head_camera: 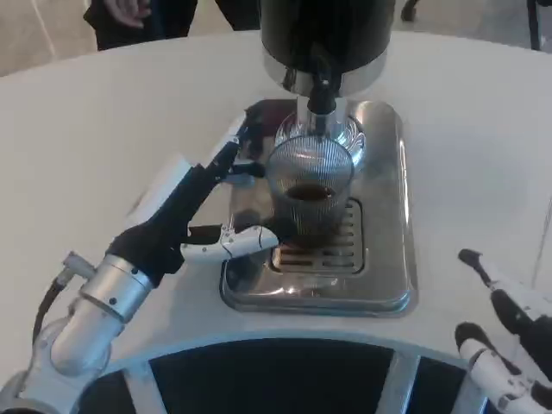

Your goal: Grasp the cup under the faucet to collect the drink, then remove the cup.

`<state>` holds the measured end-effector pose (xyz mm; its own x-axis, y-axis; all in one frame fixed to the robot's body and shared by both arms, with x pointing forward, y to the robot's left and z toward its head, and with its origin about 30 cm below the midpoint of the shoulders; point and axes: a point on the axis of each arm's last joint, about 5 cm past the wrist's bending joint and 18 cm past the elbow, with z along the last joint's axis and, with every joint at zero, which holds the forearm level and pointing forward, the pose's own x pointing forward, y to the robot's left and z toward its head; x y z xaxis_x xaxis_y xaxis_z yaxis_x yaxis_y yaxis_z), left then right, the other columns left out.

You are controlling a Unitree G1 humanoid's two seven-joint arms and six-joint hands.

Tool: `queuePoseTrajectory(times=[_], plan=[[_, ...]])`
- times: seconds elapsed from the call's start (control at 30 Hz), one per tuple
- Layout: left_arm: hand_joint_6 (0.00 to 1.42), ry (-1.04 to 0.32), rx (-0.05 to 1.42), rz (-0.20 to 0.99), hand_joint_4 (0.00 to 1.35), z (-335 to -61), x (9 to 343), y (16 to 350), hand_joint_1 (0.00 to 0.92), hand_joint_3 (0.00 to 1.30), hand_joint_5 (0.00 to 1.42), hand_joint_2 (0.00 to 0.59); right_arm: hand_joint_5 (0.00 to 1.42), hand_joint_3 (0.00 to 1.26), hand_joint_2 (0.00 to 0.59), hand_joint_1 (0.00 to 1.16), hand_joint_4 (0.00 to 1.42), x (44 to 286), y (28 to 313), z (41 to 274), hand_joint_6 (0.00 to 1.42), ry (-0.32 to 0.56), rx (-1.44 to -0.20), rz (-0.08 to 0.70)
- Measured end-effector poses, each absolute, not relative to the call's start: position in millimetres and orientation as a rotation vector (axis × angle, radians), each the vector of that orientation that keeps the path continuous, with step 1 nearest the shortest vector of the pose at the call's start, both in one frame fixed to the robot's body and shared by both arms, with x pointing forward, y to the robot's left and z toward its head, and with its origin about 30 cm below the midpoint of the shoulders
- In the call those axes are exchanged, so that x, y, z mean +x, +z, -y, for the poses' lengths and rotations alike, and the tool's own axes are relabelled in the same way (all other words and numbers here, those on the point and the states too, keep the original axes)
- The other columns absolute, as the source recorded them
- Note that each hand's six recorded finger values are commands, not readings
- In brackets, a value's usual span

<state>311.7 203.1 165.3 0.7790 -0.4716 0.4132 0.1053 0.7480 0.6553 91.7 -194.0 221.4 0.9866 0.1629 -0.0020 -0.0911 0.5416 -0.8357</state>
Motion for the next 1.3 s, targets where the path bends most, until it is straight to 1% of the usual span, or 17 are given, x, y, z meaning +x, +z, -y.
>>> queuePoseTrajectory(times=[0.23, 0.27, 0.47, 0.63, 0.9, 1.3], plan=[[0.36, -0.361, 0.668, 0.577, 0.04, -202.9, 311.3, 161.7, 0.467, 0.0, 0.32, 0.088, 0.0, 0.0, 0.547, 0.0, 0.0, 90.4, 220.7, 193.0, 0.0, 0.153, -0.989, 0.076], [0.36, -0.363, 0.668, 0.574, 0.04, -202.6, 311.3, 161.1, 0.468, 0.0, 0.32, 0.089, 0.0, 0.0, 0.536, 0.0, 0.0, 90.2, 220.7, 193.1, 0.0, 0.155, -0.991, 0.074], [0.37, -0.382, 0.649, 0.538, 0.05, -196.1, 311.6, 153.8, 0.473, 0.0, 0.33, 0.09, 0.0, 0.0, 0.533, 0.0, 0.0, 88.3, 220.7, 192.9, 0.0, 0.178, -1.005, 0.072], [0.38, -0.391, 0.641, 0.541, 0.06, -189.3, 315.4, 157.1, 0.474, 0.0, 0.35, 0.09, 0.0, 0.0, 0.534, 0.0, 0.0, 84.7, 217.5, 190.6, 0.0, 0.207, -0.993, 0.053], [0.38, -0.399, 0.633, 0.55, 0.07, -183.0, 319.1, 160.6, 0.471, 0.0, 0.36, 0.091, 0.0, 0.0, 0.54, 0.0, 0.0, 83.8, 216.3, 189.6, 0.0, 0.219, -0.978, 0.038], [0.38, -0.403, 0.667, 0.525, 0.08, -179.0, 327.0, 167.9, 0.457, 0.0, 0.37, 0.091, 0.0, 0.0, 0.544, 0.0, 0.0, 84.2, 214.7, 185.3, 0.0, 0.241, -0.967, 0.016]])
